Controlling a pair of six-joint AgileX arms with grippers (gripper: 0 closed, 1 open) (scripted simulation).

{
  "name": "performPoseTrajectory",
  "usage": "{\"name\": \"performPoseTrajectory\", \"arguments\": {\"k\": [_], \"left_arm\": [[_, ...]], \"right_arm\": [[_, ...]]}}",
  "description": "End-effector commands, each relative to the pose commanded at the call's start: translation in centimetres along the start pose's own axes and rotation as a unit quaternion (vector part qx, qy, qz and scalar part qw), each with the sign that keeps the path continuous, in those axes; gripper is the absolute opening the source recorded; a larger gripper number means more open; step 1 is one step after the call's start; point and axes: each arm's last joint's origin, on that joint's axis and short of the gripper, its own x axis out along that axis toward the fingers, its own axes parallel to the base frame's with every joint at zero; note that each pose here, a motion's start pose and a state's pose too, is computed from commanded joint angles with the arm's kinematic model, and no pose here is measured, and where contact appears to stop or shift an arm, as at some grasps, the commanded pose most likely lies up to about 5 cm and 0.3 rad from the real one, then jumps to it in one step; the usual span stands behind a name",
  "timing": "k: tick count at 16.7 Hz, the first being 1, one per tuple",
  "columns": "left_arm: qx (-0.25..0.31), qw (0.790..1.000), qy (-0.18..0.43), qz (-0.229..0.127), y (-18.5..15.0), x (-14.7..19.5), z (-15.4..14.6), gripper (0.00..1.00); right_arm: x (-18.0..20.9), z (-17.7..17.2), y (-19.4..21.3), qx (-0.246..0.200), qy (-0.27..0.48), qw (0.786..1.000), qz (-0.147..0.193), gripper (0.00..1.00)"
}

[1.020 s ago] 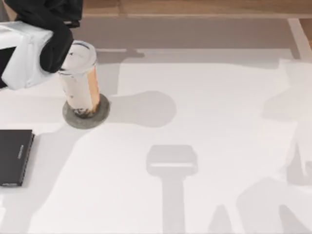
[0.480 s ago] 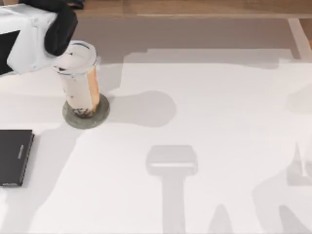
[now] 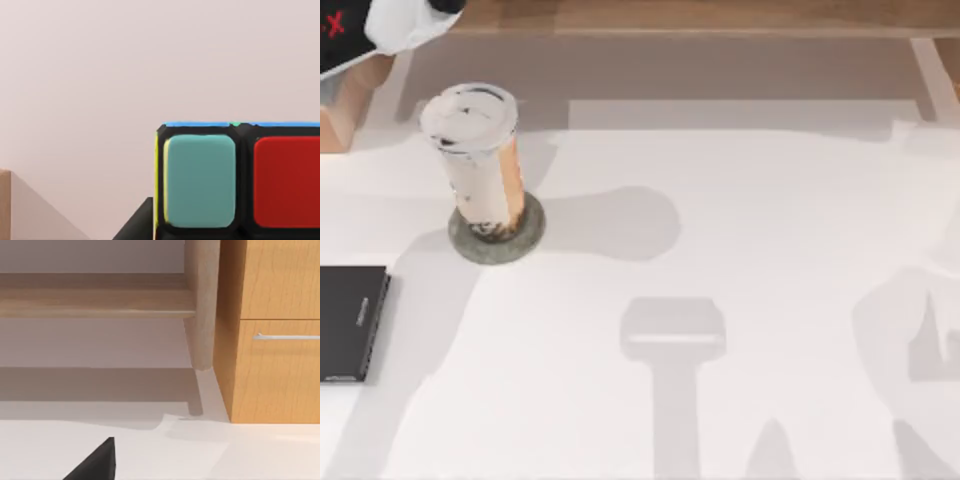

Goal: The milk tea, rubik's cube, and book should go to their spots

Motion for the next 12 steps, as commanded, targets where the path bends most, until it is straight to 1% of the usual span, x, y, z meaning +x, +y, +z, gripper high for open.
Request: {"name": "performPoseTrajectory", "arguments": {"k": [3,7,12], "left_arm": [[-0.003,1.0,0.017,0.005,0.21,1.08,-1.54,0.0],[-0.004,1.0,0.017,0.005,0.2,1.1,-1.58,0.0],[-0.004,1.0,0.017,0.005,0.2,1.1,-1.58,0.38]], "right_arm": [[0.0,0.0,0.0,0.0,0.0,1.0,0.0,1.0],[0.0,0.0,0.0,0.0,0.0,1.0,0.0,1.0],[0.0,0.0,0.0,0.0,0.0,1.0,0.0,1.0]]}}
